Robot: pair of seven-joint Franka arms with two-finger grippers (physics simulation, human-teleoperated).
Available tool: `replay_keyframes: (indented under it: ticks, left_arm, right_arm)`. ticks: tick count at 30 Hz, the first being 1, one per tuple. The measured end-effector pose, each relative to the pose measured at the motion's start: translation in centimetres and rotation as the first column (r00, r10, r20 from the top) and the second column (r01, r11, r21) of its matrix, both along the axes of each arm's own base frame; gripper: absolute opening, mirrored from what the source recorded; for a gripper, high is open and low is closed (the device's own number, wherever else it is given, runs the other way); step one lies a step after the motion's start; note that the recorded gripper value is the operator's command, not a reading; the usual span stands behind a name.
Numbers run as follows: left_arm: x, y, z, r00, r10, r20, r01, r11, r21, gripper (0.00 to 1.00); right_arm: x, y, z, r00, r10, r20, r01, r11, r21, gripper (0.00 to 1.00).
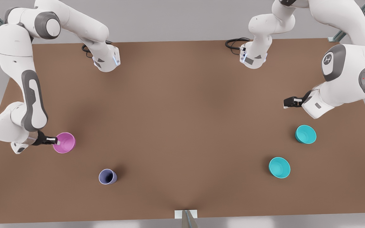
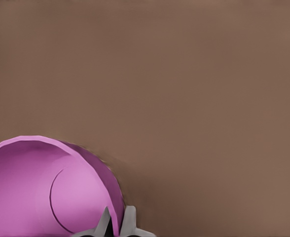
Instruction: Stack the blue bowl on the pink bowl
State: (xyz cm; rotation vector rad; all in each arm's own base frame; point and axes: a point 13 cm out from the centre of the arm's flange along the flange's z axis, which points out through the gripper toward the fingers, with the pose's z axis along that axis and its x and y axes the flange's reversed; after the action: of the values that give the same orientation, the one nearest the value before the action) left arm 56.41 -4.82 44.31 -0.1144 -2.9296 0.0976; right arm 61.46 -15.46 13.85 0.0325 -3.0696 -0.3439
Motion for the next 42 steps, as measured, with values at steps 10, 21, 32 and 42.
replay_keyframes:
  ticks: [10,21,32,42]
  left_arm:
    - [-0.1,-0.2,-0.8,1.000,0.004,-0.025,-0.004,1.000,-0.010,1.00]
    - [0.6,1.9,-1.6,0.997,0.067,-0.033,-0.067,0.998,0.006,1.00]
    - [4.8,22.6,-25.0,0.950,0.299,-0.090,-0.309,0.942,-0.130,1.00]
    - [2.0,30.8,-35.6,0.969,0.246,-0.011,-0.245,0.955,-0.165,1.00]
  right_arm:
    - [3.8,43.7,6.8,0.914,0.398,0.077,-0.398,0.917,-0.012,0.21]
    - [0.8,63.0,-0.7,0.967,0.233,0.100,-0.224,0.970,-0.097,0.21]
    - [1.2,63.4,-4.2,0.993,-0.063,0.102,0.074,0.992,-0.105,1.00]
    - [8.9,49.4,14.4,0.926,-0.343,0.156,0.355,0.933,-0.056,1.00]
